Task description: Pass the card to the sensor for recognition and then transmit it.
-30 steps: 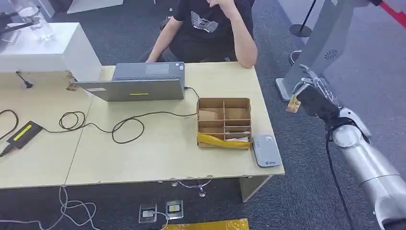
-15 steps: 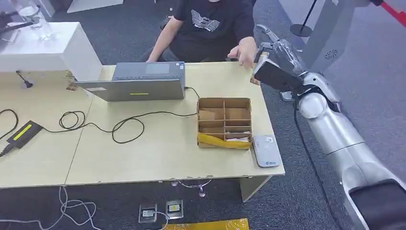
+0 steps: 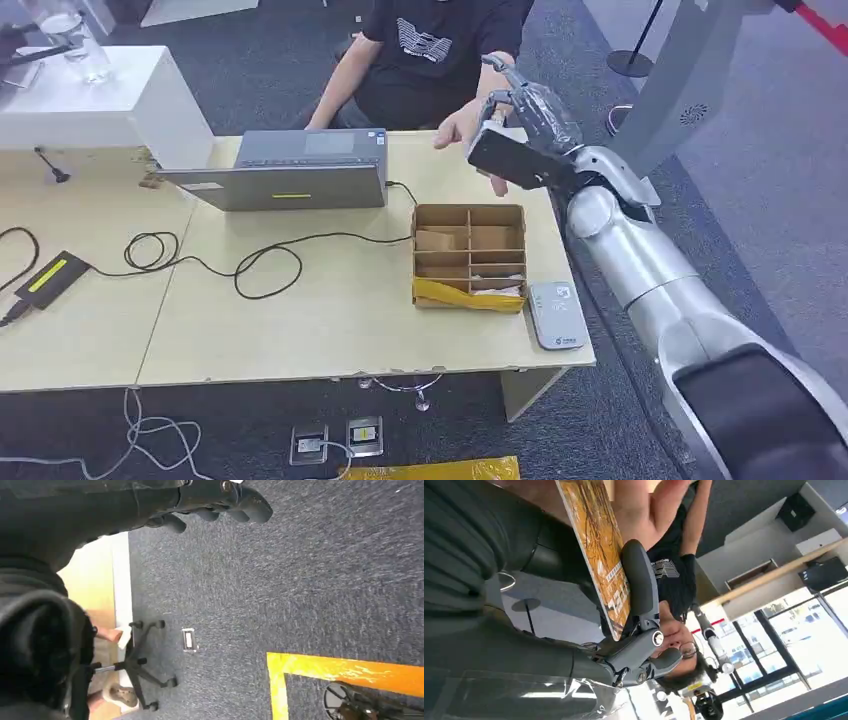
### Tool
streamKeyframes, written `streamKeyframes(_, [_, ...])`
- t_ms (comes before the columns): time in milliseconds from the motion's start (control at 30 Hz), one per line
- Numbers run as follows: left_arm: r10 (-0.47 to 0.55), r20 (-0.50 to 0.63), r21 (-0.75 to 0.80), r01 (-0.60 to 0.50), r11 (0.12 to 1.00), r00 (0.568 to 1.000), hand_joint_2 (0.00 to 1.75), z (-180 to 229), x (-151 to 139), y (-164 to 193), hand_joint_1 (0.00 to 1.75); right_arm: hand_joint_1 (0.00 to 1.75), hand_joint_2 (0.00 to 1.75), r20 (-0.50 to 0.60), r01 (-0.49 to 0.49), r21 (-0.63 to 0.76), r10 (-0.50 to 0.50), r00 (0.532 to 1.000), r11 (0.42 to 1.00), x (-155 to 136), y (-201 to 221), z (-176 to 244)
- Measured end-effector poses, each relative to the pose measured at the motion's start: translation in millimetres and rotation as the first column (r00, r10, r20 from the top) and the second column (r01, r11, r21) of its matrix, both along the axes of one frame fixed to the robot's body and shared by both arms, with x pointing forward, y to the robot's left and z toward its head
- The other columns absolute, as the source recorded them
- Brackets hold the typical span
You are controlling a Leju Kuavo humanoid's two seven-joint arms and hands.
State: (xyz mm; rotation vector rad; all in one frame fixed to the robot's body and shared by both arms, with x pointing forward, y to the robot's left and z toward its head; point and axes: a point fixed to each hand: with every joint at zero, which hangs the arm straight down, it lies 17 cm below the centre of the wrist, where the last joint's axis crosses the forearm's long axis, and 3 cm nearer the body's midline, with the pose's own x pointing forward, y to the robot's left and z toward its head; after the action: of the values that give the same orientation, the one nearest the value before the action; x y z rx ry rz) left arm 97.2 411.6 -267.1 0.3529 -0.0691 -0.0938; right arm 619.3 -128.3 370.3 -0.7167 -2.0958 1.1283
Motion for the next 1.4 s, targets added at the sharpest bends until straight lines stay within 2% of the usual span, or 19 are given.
streamKeyframes(367, [-0.002,-0.004,0.009,0.002,1.000,1.000,0.00,0,-1,1,0.00,1.75,1.75,-0.031,0.015,-0.026,-0.016,0.999,1.000,5,-2,-26])
streamKeyframes(400, [-0.002,-0.005,0.009,0.002,1.000,1.000,0.00,0,-2,1,0.00,1.50,1.75,-0.035,0.017,-0.028,-0.018,0.999,0.999,6,-3,-28])
streamKeyframes(433, [-0.003,-0.004,0.009,0.003,1.000,1.000,0.00,0,-2,1,0.00,0.03,1.75,-0.037,0.019,-0.029,-0.020,0.999,0.999,6,-3,-29])
streamKeyframes(733, [-0.010,0.006,0.006,0.010,1.000,1.000,0.00,0,0,-1,0.00,0.00,1.75,-0.041,0.041,-0.052,-0.043,0.998,0.998,9,-9,-38])
streamKeyframes(1233, [0.049,-0.013,0.011,-0.049,0.999,0.999,0.00,-1,-6,-1,0.00,0.00,1.75,-0.094,0.037,-0.088,-0.046,0.995,0.995,12,-20,-54])
streamKeyframes(1300, [0.060,-0.008,0.015,-0.060,0.998,0.998,0.00,-1,-6,-1,0.00,0.00,1.75,-0.106,0.057,-0.077,-0.065,0.992,0.995,13,-27,-57])
streamKeyframes(1400, [0.075,-0.014,0.021,-0.075,0.997,0.997,0.00,-1,-9,-3,0.00,0.00,1.75,-0.124,0.138,-0.084,-0.148,0.981,0.987,19,-48,-66])
